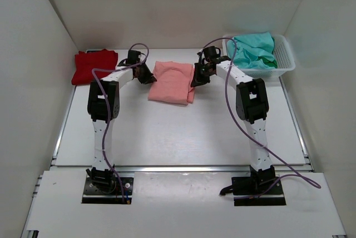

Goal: Fold and stack the t-shirts
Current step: Fold the long partially folded tshirt into a neat square

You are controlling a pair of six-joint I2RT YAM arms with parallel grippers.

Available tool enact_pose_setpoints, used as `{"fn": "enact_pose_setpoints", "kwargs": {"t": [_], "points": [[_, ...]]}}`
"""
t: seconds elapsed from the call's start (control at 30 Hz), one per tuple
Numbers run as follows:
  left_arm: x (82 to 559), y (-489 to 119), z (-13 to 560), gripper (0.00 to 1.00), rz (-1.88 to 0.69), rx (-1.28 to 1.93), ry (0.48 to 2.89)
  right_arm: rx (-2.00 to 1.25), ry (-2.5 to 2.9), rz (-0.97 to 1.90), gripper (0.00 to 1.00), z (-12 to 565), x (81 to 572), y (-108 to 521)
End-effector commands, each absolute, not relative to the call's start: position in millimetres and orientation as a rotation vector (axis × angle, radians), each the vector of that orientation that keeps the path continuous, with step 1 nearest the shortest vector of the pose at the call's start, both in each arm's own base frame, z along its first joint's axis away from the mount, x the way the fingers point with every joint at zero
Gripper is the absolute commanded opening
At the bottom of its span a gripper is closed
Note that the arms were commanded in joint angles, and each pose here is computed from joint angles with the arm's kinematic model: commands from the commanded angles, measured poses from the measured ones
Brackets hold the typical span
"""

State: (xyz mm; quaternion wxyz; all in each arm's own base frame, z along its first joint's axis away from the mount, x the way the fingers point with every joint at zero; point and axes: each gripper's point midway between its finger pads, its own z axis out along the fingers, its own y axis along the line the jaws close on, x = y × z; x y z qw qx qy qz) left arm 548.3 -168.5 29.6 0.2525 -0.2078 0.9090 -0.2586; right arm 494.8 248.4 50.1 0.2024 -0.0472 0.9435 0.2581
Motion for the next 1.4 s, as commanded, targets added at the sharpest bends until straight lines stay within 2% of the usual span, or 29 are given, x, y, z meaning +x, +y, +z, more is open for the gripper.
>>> {"fn": "enact_pose_setpoints", "kwargs": {"t": [0.0,0.07,0.17,0.23,0.3,0.33,0.4,0.53,0.7,0.83,1.17,1.37], "points": [[537.2,-168.4,37.7,0.19,-0.689,-0.535,2.488,-0.133,2.615,0.831,0.00,63.3,490.8,257.7],[533.9,-169.6,37.7,0.13,-0.696,-0.541,2.493,-0.114,2.614,0.896,0.00,67.1,488.0,260.4],[528.9,-176.9,44.2,0.13,-0.746,-0.540,2.486,-0.067,2.637,0.951,0.00,71.3,473.5,262.1],[527.5,-184.6,52.6,0.20,-0.801,-0.538,2.465,-0.038,2.629,0.957,0.00,81.5,464.7,265.0],[525.7,-189.1,59.7,0.32,-0.836,-0.560,2.453,-0.012,2.639,0.965,0.00,76.6,453.6,266.8],[528.4,-190.6,63.1,0.33,-0.855,-0.555,2.440,0.025,2.651,0.974,0.00,76.4,447.4,262.8],[534.2,-195.8,77.4,0.46,-0.883,-0.530,2.416,0.035,2.643,1.013,0.00,72.4,440.2,268.8],[554.7,-175.7,103.1,0.57,-0.829,-0.552,2.340,0.037,2.664,1.017,0.00,65.6,431.6,269.0],[576.3,-140.7,96.0,0.57,-0.718,-0.583,2.331,0.027,2.680,0.986,0.00,60.2,437.9,267.5],[584.0,-132.7,86.5,0.48,-0.639,-0.569,2.368,0.016,2.674,0.983,0.01,62.4,441.0,266.6],[541.8,-158.8,27.5,0.50,-0.596,-0.499,2.542,0.046,2.692,0.959,0.00,55.9,441.6,258.4],[516.6,-191.0,8.3,0.46,-0.655,-0.431,2.638,0.024,2.691,0.912,0.00,55.3,446.1,249.5]]}}
